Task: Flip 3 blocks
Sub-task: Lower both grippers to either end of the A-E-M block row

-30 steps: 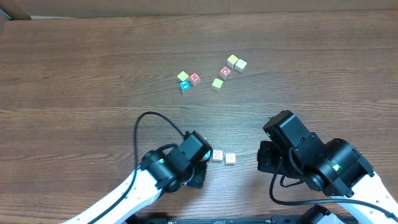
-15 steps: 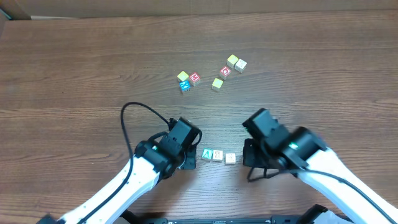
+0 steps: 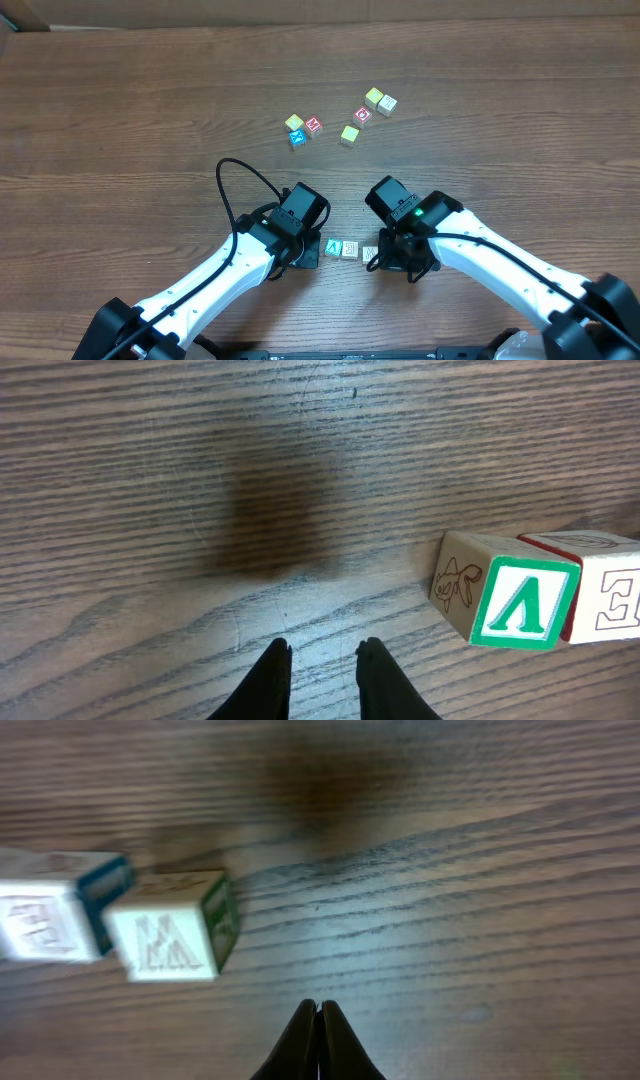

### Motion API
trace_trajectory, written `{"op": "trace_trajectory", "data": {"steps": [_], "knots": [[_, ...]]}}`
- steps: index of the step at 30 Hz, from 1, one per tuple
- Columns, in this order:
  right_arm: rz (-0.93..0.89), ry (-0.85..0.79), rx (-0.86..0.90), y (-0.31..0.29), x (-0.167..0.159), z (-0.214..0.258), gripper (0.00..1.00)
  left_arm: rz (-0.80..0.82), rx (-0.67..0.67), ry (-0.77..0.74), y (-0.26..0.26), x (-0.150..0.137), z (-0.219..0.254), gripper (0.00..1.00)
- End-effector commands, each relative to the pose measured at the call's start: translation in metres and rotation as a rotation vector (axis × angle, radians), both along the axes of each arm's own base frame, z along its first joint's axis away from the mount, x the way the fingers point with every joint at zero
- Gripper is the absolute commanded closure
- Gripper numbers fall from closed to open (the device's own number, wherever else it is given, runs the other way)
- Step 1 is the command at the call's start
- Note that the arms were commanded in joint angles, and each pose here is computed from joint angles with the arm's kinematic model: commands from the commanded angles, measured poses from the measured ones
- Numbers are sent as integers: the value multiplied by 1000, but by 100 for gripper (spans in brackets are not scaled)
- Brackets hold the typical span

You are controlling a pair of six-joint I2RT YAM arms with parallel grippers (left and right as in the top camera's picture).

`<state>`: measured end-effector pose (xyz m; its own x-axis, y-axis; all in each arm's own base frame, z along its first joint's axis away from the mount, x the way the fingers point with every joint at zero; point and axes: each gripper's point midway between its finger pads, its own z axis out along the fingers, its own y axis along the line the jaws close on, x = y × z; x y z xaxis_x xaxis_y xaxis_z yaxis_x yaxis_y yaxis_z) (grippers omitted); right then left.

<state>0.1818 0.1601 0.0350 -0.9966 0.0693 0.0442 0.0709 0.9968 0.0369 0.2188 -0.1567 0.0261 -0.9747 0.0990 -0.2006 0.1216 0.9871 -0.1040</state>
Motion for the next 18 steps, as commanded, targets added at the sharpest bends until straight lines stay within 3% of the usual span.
{"op": "trace_trajectory", "data": {"steps": [1, 18], "knots": [[9, 14, 1, 1, -3, -7, 96, -17, -2, 6, 0, -1, -1, 83], [34, -14, 107, 19, 1, -24, 96, -16, -2, 5, 0, -1, -1, 82]]}}
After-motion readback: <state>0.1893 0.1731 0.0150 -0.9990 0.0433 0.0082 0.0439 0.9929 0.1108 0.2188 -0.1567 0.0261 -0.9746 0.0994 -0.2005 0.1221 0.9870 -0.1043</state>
